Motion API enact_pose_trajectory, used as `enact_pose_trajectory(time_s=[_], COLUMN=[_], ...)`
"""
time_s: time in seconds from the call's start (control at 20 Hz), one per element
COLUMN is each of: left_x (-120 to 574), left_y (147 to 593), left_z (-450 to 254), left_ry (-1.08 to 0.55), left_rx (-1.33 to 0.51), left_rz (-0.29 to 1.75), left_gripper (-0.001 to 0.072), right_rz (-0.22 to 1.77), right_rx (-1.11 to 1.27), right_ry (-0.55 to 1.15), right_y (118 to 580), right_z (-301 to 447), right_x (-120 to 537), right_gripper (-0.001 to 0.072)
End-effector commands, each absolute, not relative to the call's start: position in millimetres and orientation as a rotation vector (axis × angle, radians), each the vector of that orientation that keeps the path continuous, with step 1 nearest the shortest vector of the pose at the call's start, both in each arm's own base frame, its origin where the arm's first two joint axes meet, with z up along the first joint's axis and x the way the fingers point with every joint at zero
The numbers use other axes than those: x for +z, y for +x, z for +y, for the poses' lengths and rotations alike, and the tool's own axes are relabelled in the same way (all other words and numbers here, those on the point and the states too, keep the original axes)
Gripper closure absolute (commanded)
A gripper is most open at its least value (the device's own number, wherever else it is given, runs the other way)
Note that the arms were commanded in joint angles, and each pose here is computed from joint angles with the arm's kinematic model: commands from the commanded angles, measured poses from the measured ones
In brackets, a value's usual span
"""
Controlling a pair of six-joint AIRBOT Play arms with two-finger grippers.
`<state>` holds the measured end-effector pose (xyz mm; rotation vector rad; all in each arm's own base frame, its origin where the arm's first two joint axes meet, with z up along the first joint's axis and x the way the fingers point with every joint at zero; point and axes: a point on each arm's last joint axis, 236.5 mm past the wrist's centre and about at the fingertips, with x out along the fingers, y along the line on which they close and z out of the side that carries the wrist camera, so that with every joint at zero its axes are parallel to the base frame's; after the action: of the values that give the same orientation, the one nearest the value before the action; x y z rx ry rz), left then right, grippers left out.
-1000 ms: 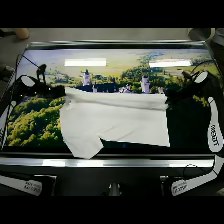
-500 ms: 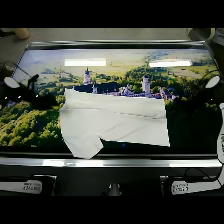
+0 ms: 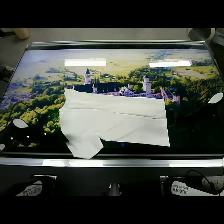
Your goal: Fold the shirts.
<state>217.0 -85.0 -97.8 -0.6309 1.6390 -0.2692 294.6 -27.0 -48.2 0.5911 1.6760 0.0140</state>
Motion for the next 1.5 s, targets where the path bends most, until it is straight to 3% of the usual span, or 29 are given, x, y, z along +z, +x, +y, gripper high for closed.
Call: enact_pose_trajectory(time_s=[0.0, 0.15, 0.25, 0.3, 0.35, 0.45, 0.55, 0.7, 0.8, 0.95, 1.15, 1.3, 1.45], left_x=[-113.8, -118.2, -118.4, -118.1, -117.5, -115.1, -110.3, -98.5, -85.2, -37.9, 42.7, 41.7, 18.1], left_y=[208.1, 221.2, 222.4, 222.5, 222.7, 224.2, 227.4, 237.7, 250.7, 286.3, 362.9, 422.0, 480.0], left_z=[-99.7, -100.1, -100.5, -100.4, -100.4, -100.6, -100.6, -99.6, -97.6, -91.8, -77.4, -72.2, -69.6], left_ry=[-0.629, -0.627, -0.621, -0.617, -0.614, -0.612, -0.606, -0.574, -0.544, -0.486, -0.371, -0.379, -0.429], left_rx=[-0.246, -0.197, -0.197, -0.201, -0.205, -0.208, -0.215, -0.243, -0.265, -0.307, -0.322, -0.319, -0.303], left_rz=[1.621, 1.573, 1.568, 1.566, 1.563, 1.556, 1.539, 1.483, 1.428, 1.312, 1.104, 1.108, 1.148], left_gripper=[0.0255, 0.0285, 0.0508, 0.0661, 0.0679, 0.0679, 0.0679, 0.0680, 0.0681, 0.0684, 0.0685, 0.0683, 0.0681], right_rz=[1.700, 1.786, 1.832, 1.849, 1.853, 1.839, 1.783, 1.682, 1.647, 1.556, 1.322, 1.229, 1.272], right_rx=[-0.003, 0.015, 0.040, 0.051, 0.058, 0.044, 0.019, 0.002, 0.028, 0.124, 0.122, 0.089, 0.026], right_ry=[0.567, 0.578, 0.592, 0.602, 0.606, 0.611, 0.611, 0.658, 0.708, 0.698, 0.632, 0.513, 0.516], right_y=[284.5, 255.6, 235.9, 227.9, 223.9, 222.0, 232.2, 256.4, 265.8, 290.9, 367.2, 429.8, 467.4], right_z=[-31.3, -21.8, -12.2, -7.6, -4.8, -4.0, -6.9, -5.0, 3.9, 10.4, 0.0, 0.4, -7.5], right_x=[-53.2, -73.6, -88.6, -94.4, -99.1, -109.1, -117.1, -119.3, -115.0, -86.5, -26.3, -23.1, -46.9], right_gripper=[0.0234, 0.0141, 0.0136, 0.0136, 0.0136, 0.0136, 0.0201, 0.0451, 0.0691, 0.0693, 0.0694, 0.0693, 0.0692])
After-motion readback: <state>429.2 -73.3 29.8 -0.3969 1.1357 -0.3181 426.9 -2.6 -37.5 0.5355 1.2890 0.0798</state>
